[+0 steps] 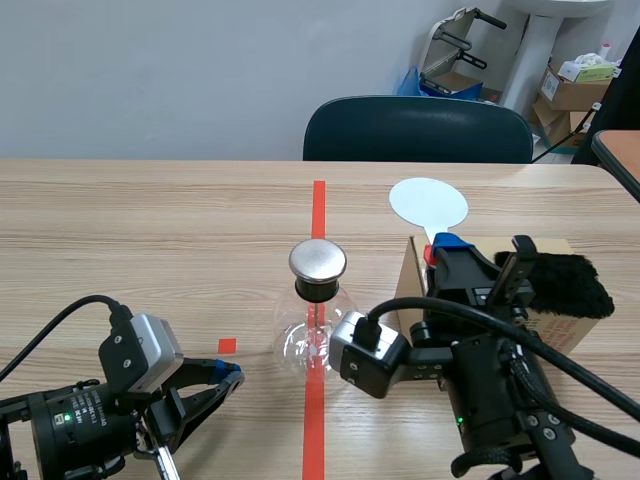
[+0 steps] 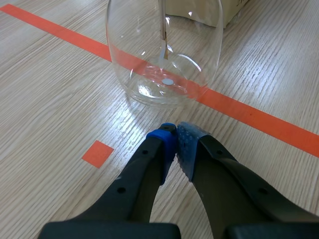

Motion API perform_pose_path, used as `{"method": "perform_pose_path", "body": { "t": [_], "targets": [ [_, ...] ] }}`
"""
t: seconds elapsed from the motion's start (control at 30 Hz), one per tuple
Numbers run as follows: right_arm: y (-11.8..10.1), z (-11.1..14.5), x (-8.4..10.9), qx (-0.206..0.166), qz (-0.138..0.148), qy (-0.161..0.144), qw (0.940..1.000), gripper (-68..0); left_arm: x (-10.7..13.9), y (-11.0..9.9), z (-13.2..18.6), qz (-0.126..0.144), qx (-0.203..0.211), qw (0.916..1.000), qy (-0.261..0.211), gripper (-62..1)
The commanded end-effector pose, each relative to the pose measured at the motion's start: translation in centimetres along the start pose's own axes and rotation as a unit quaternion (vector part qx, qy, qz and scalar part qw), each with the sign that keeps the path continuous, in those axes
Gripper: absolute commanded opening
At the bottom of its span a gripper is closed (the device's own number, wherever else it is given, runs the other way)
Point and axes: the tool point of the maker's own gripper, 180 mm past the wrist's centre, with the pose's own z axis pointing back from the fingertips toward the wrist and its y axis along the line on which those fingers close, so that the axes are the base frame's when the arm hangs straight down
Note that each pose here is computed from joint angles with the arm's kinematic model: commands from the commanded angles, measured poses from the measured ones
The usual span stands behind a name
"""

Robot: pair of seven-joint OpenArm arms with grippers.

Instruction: Do the electroscope experiment

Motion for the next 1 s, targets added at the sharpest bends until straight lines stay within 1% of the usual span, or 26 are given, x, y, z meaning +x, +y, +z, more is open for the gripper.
{"method": "perform_pose_path", "body": {
  "t": [0.0, 0.97],
  "targets": [
    [-0.92, -0.42, -0.39, -0.017, 0.006, 0.0, 0.9998, -67.1, 1.39, 0.47, -0.4, -0.006, 0.004, 0.9997, -0.021, -56.9],
    [-0.92, -0.42, -0.38, -0.017, 0.006, 0.0, 0.9998, -67.1, 1.16, 0.39, -0.55, -0.005, 0.004, 0.9999, -0.014, -56.9]
  ]
}}
